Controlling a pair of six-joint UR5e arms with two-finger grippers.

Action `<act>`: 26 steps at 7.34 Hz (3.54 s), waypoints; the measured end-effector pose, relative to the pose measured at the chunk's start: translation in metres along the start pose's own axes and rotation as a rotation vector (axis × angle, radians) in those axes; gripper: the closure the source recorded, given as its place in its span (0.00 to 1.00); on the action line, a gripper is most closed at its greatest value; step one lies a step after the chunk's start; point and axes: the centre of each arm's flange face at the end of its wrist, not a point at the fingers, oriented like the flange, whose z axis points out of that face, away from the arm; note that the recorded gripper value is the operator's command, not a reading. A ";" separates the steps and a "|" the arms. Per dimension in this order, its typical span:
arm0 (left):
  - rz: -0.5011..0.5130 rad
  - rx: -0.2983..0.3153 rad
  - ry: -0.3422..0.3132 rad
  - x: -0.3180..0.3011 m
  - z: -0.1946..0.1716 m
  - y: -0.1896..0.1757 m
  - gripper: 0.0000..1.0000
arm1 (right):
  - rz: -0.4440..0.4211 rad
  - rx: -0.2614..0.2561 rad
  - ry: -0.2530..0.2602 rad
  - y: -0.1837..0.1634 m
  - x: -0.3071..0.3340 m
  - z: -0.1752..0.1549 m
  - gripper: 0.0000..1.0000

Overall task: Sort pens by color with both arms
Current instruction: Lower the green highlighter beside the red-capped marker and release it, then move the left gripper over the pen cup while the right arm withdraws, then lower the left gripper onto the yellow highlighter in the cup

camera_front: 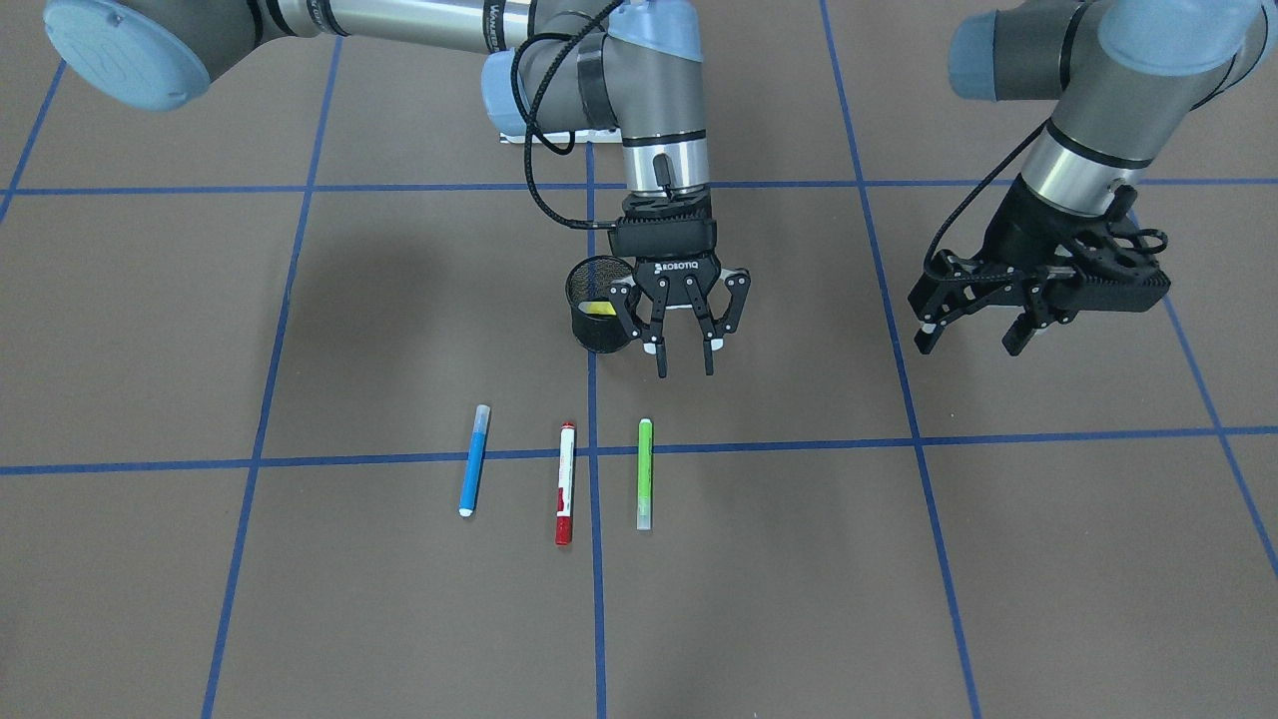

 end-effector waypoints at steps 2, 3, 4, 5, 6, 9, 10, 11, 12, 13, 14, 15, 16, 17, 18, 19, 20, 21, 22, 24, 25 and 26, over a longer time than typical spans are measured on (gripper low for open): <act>-0.045 -0.007 0.005 0.004 0.000 -0.001 0.00 | 0.039 -0.101 -0.043 -0.049 0.054 -0.055 0.22; -0.083 -0.023 0.022 0.011 -0.001 0.000 0.00 | 0.057 -0.152 -0.053 -0.072 0.093 -0.075 0.02; -0.123 -0.054 0.053 0.022 -0.004 0.001 0.00 | 0.065 -0.196 -0.053 -0.089 0.126 -0.085 0.02; -0.168 -0.100 0.087 0.038 -0.006 0.005 0.00 | 0.061 -0.232 -0.045 -0.103 0.156 -0.090 0.02; -0.209 -0.156 0.105 0.064 -0.005 0.013 0.00 | 0.047 -0.258 -0.032 -0.113 0.181 -0.089 0.02; -0.271 -0.309 0.042 0.172 0.001 0.042 0.00 | -0.045 -0.308 0.021 -0.125 0.250 -0.080 0.02; -0.273 -0.344 0.018 0.198 0.016 0.044 0.01 | -0.072 -0.319 0.037 -0.125 0.266 -0.077 0.02; -0.278 -0.384 0.000 0.224 0.033 0.040 0.01 | -0.097 -0.330 0.050 -0.125 0.279 -0.074 0.02; -0.284 -0.432 -0.008 0.248 0.048 0.035 0.08 | -0.112 -0.336 0.054 -0.124 0.287 -0.072 0.02; -0.283 -0.472 -0.015 0.266 0.061 0.035 0.11 | -0.120 -0.336 0.051 -0.121 0.295 -0.070 0.02; -0.268 -0.508 -0.016 0.276 0.071 0.038 0.12 | -0.123 -0.334 0.044 -0.118 0.304 -0.068 0.02; -0.247 -0.554 -0.002 0.277 0.076 0.036 0.12 | -0.124 -0.332 0.039 -0.116 0.312 -0.066 0.02; -0.234 -0.610 0.018 0.273 0.081 0.031 0.12 | -0.125 -0.332 0.038 -0.114 0.317 -0.065 0.02; -0.232 -0.647 0.030 0.270 0.087 0.029 0.13 | -0.125 -0.331 0.037 -0.113 0.319 -0.065 0.02; -0.233 -0.663 0.035 0.270 0.095 0.027 0.19 | -0.124 -0.331 0.037 -0.113 0.319 -0.064 0.02; -0.236 -0.666 0.040 0.270 0.104 0.025 0.24 | -0.124 -0.332 0.038 -0.112 0.320 -0.064 0.02; -0.246 -0.669 0.040 0.271 0.110 0.025 0.29 | -0.124 -0.332 0.039 -0.112 0.320 -0.063 0.02; -0.260 -0.675 0.036 0.275 0.114 0.029 0.29 | -0.124 -0.332 0.040 -0.112 0.321 -0.063 0.02; -0.270 -0.685 0.029 0.279 0.118 0.036 0.31 | -0.124 -0.332 0.040 -0.112 0.321 -0.063 0.02; -0.278 -0.697 0.020 0.287 0.122 0.045 0.34 | -0.125 -0.333 0.042 -0.111 0.322 -0.063 0.02; -0.279 -0.700 0.017 0.290 0.124 0.045 0.35 | -0.125 -0.333 0.044 -0.111 0.323 -0.063 0.02; -0.279 -0.702 0.014 0.292 0.126 0.046 0.35 | -0.125 -0.333 0.044 -0.111 0.324 -0.062 0.02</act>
